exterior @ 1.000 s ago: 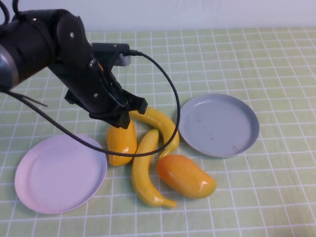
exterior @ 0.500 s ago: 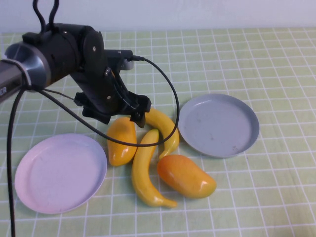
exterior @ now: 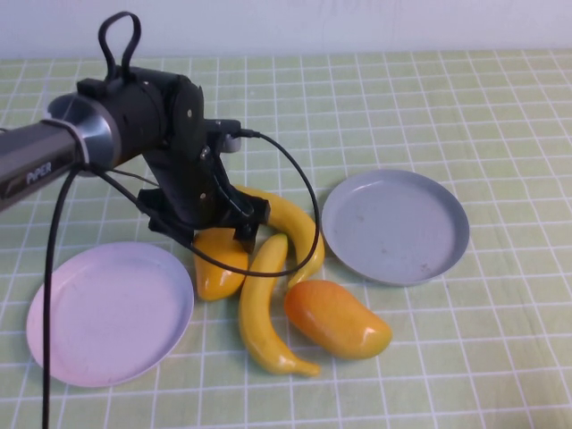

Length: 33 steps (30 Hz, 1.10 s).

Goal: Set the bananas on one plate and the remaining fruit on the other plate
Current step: Put one type of fruit in the left plate

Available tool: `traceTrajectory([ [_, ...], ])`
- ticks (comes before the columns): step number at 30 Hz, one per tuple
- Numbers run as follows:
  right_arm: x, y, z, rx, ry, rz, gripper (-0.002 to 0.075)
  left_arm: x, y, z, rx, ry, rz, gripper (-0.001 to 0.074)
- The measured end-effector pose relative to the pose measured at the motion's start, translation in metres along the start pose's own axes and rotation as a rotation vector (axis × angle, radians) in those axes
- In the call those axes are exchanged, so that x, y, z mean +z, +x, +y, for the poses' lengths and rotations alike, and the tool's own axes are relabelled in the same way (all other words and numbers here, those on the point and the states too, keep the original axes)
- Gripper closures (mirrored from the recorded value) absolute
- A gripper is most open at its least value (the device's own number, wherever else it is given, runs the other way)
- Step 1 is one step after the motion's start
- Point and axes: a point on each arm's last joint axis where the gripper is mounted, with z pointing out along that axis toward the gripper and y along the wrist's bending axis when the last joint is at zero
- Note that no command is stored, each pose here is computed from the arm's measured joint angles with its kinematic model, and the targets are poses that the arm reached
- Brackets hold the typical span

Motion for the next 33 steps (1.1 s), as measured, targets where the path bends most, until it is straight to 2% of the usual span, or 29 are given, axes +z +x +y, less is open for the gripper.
traceTrajectory([
  [10, 0.000, 0.000, 0.000, 0.000, 0.000, 0.000, 0.0743, 0.021, -0.001, 0.001, -0.005, -0.009, 0.047, 0.0072],
  [12, 0.000, 0.000, 0.000, 0.000, 0.000, 0.000, 0.0743, 0.022, -0.003, 0.000, -0.007, -0.009, 0.044, 0.0090],
  [16, 0.000, 0.000, 0.000, 0.000, 0.000, 0.000, 0.0743, 0.016, -0.008, -0.001, -0.002, -0.004, 0.020, 0.0181],
  [21, 0.000, 0.000, 0.000, 0.000, 0.000, 0.000, 0.0743, 0.009, -0.014, -0.002, 0.057, 0.001, -0.004, 0.0181],
  [28, 0.000, 0.000, 0.000, 0.000, 0.000, 0.000, 0.0743, -0.021, -0.025, -0.006, 0.141, 0.002, 0.035, 0.0181],
  [33, 0.000, 0.000, 0.000, 0.000, 0.000, 0.000, 0.0743, -0.053, -0.038, -0.011, 0.204, 0.011, -0.034, 0.0181],
])
